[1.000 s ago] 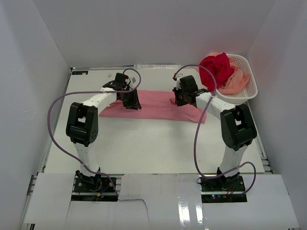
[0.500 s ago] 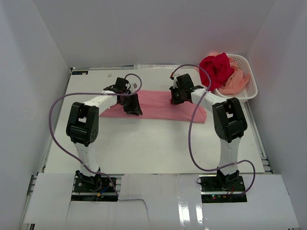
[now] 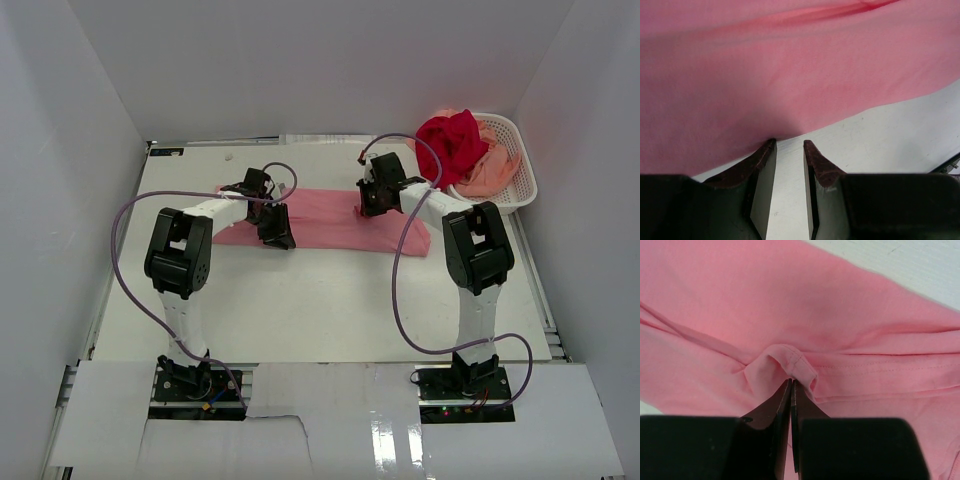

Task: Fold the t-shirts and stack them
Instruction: Fold the other side of the tshirt into a rectangle

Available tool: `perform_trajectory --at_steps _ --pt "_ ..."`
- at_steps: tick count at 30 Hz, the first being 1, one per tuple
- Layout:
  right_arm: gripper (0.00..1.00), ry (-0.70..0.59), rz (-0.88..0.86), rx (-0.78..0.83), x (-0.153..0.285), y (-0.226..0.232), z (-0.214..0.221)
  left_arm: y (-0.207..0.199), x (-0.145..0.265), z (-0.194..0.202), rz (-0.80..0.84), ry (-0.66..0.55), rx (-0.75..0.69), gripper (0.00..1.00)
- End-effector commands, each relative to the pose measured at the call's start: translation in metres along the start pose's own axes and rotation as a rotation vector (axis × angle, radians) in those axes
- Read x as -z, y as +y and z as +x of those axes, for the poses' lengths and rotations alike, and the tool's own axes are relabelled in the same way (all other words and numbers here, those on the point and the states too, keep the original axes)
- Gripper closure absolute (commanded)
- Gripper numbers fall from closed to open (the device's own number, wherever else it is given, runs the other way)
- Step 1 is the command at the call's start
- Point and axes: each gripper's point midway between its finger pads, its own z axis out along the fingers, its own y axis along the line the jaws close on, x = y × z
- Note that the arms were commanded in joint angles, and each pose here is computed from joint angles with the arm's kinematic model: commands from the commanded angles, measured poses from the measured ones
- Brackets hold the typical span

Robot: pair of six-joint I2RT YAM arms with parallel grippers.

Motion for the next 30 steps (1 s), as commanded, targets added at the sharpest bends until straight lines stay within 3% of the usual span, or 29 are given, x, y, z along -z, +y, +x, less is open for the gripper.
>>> perform_trajectory --at_steps 1,9,15,23,30 --pt "0.92 -0.021 0.019 0.008 0.002 -0.007 -0.010 0.008 -0.002 -0.001 -0.047 -0.003 -0.008 0.61" --pt "0.92 0.003 0.032 0.008 -0.016 -0.017 -0.008 0.012 -0.007 0.006 -0.051 0.019 0.002 0.61" --pt "0.92 -0.008 0.033 0.021 -0.033 -0.022 -0.030 0.011 -0.004 0.006 -0.047 0.015 -0.001 0.60" --pt "0.92 -0.209 0.001 0.092 -0.015 -0.010 -0.122 0.012 -0.004 0.009 -0.054 0.018 -0.002 0.60" --pt "0.89 -0.283 -0.061 0.112 0.007 0.005 -0.139 0.013 -0.004 0.009 -0.052 0.019 0.001 0.60"
